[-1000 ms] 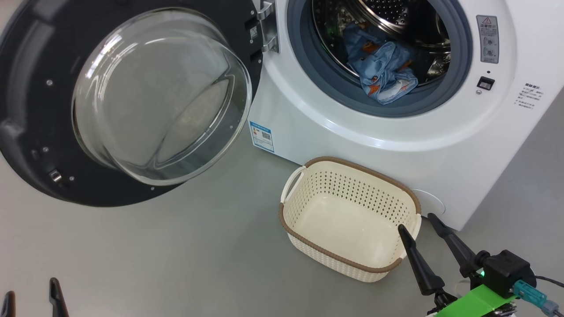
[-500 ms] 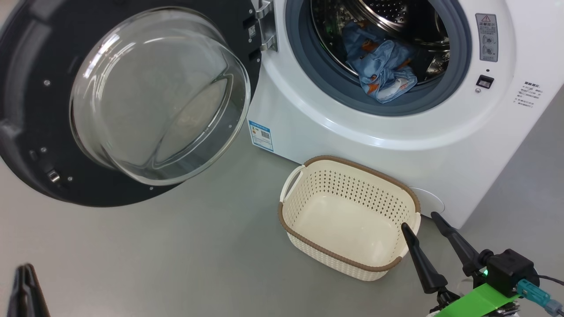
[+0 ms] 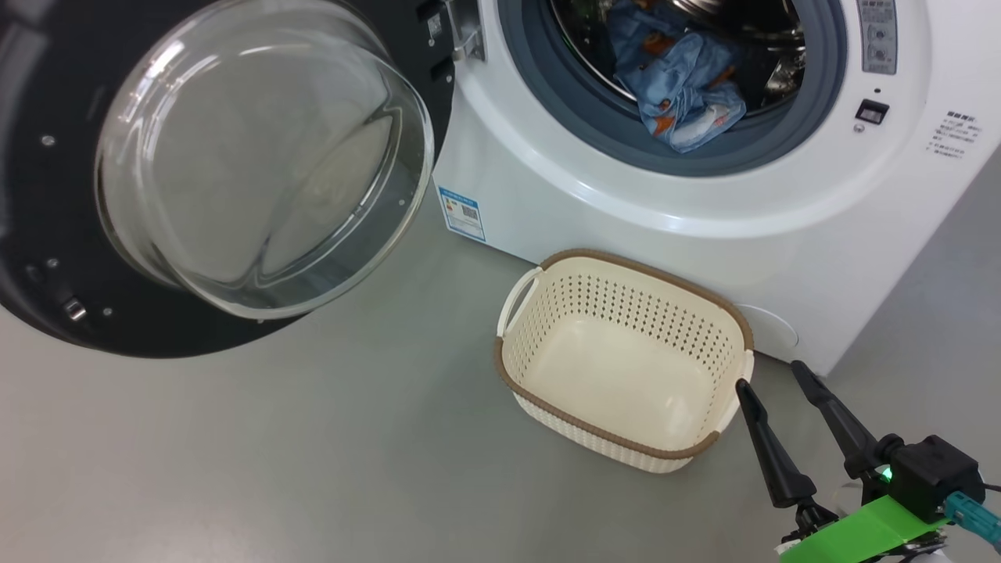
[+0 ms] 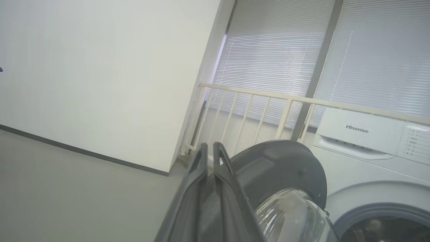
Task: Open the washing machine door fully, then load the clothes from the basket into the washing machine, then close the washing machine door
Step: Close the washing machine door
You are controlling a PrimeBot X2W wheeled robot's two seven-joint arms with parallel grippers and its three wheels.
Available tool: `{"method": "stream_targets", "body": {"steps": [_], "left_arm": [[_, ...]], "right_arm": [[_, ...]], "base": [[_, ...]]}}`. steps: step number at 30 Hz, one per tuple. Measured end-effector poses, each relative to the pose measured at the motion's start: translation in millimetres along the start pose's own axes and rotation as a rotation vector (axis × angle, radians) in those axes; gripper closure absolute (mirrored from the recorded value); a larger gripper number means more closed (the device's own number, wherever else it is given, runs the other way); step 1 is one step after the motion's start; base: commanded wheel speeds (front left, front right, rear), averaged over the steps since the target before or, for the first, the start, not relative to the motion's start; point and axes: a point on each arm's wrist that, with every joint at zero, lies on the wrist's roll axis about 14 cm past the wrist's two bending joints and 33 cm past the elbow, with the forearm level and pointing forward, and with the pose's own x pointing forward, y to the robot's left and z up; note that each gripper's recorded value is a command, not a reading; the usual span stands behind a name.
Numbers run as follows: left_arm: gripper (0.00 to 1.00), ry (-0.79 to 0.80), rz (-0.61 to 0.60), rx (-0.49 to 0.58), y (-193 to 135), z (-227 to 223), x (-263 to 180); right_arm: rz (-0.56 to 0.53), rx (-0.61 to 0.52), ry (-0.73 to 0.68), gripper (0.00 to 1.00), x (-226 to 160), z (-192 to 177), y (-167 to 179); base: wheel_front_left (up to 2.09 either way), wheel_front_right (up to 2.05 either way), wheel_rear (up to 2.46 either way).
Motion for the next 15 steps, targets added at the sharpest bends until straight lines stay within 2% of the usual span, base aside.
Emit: {"method": "stream_targets", "body": {"steps": [6, 15], "left_arm": [[1.0, 0.008, 0.036, -0.096, 4, 9, 45], [1.0, 0.206, 0.094, -0.178, 2, -25, 94]], "right_arm": [[-0.017, 0.006, 0.022, 0.0, -2, -10, -12], [-0.043, 0.018, 0.039, 0.0, 1, -22, -32]], "base": [[0.0, 0.0, 0.0], [0.0, 0.0, 0.0]]}}
